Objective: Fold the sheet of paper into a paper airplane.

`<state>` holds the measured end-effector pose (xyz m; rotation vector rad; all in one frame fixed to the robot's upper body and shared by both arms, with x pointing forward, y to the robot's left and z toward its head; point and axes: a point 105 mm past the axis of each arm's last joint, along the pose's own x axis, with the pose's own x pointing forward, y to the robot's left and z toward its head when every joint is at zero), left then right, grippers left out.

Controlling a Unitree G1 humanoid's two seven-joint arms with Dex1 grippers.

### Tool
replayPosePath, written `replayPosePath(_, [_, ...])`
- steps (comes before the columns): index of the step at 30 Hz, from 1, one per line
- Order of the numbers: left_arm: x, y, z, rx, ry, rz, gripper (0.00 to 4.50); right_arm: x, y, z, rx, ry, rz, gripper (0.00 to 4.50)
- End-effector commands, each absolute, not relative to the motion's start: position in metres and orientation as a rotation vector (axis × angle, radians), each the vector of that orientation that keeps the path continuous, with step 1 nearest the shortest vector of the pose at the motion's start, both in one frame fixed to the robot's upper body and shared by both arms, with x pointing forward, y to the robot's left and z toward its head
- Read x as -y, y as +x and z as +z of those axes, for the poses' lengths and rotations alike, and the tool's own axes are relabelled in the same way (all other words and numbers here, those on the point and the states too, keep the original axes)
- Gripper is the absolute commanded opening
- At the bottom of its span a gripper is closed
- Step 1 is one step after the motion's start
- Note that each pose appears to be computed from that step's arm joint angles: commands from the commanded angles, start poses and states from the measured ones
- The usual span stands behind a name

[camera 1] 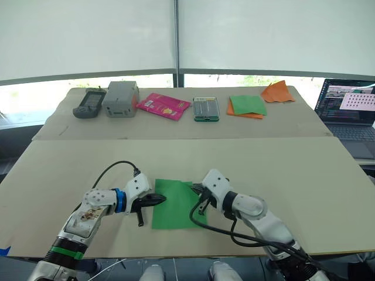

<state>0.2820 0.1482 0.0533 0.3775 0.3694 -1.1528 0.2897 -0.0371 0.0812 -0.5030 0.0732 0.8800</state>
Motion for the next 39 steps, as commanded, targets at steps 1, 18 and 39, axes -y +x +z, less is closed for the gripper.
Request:
replayPosePath(1, [-0.157,0.272,0.032,-0.487,0.37,-1.153,0.0,0.029,0.285,0.085,-0.011,-0.547,0.901,0.04])
replayPosePath(18, [-0.157,0.279,0.039,-0.467,0.377,-1.136,0.0,0.03,0.279,0.051,-0.255,-0.481,1.004,0.04])
replayPosePath(39, [-0.109,0.328,0.086,-0.311,0.157,-1.155,0.03,0.026,0.285,0.039,-0.301,-0.472,0.977,0.0])
